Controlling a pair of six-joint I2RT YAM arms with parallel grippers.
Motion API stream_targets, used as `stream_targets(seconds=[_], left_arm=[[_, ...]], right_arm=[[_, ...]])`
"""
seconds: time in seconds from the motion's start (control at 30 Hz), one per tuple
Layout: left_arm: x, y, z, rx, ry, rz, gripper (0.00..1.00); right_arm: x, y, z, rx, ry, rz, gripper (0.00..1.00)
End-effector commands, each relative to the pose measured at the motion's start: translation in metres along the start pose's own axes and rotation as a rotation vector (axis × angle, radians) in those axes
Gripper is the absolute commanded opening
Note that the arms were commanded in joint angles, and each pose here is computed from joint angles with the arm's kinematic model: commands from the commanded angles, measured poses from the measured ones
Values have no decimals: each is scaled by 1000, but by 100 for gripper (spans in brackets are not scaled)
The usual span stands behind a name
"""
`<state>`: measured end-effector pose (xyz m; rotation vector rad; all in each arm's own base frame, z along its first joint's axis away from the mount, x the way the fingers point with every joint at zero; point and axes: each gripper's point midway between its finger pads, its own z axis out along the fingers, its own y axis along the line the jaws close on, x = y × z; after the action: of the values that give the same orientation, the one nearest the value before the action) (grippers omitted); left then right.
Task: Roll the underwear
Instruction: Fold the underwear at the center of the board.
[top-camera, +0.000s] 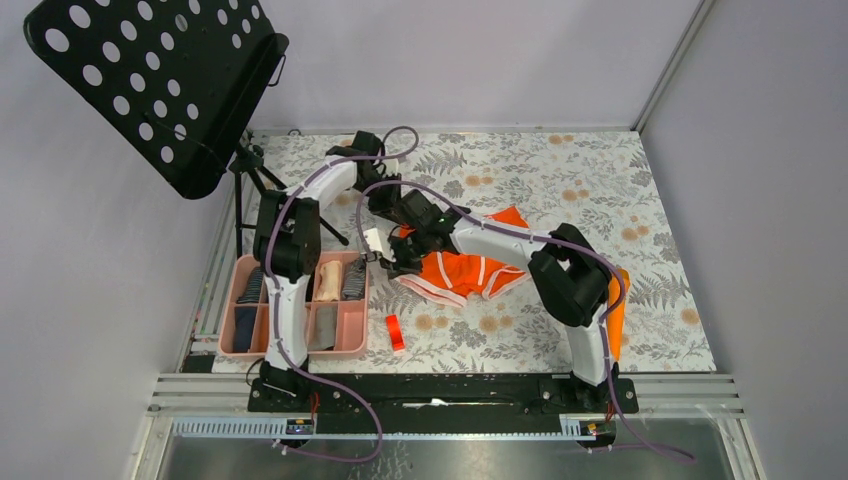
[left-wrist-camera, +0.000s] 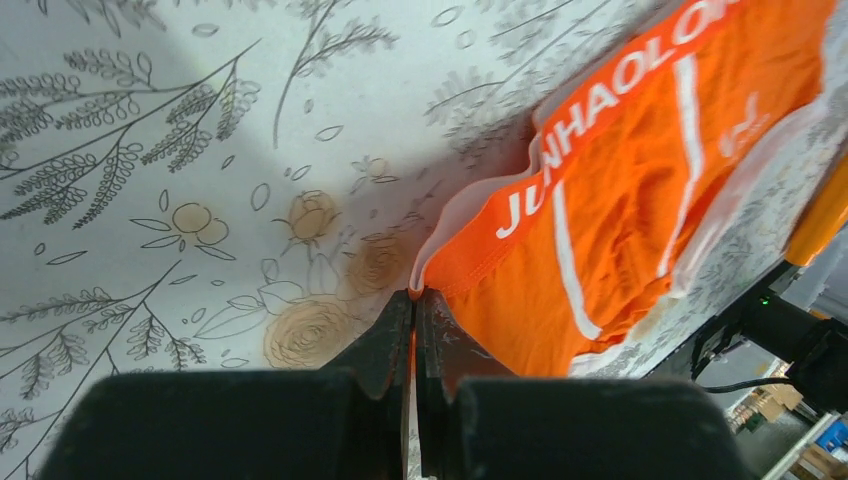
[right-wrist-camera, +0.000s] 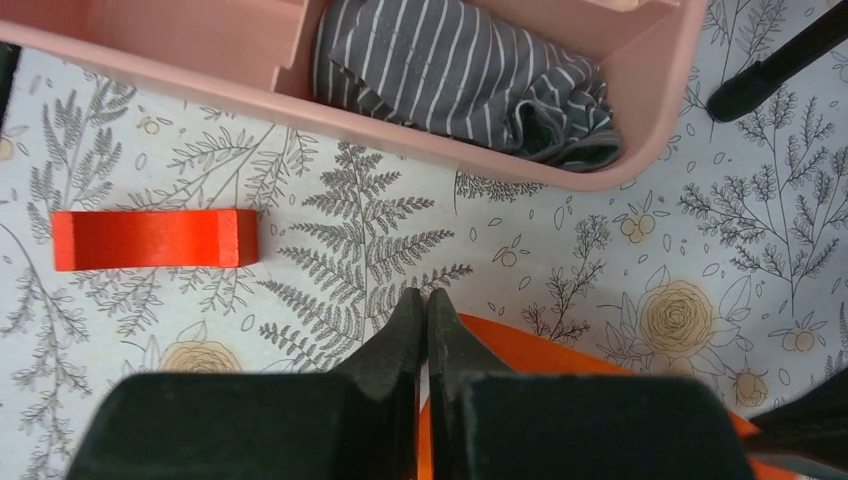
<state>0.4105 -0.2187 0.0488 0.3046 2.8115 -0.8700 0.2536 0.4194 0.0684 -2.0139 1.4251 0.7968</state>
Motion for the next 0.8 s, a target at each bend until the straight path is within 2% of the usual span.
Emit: stream_targets(seconds=[0.0,0.13,0.27,0.43,0.53,0.77], left_arm=[[-41,-51,-55,82,-163,121,0],[-57,-89,-67,135,-238,187,0],[-64,-104,-48,149,-226,197,0],[-69,-120,-26,148,-228,183,0],[-76,-133,-10,117,-258,178,0],[-104,-175,25,156,-335,199,0]], right_arm=[[-55,2,-31,20,-115,8,0],[-62,-5,-55,74,-142,51,0],[-53,-12,-90,135,-151,82,0],[-25,-9,-127,191,-117,119,0],[-5,-5,-146,224,-100,158,0],[52,15,-178,276,-4,208,0]])
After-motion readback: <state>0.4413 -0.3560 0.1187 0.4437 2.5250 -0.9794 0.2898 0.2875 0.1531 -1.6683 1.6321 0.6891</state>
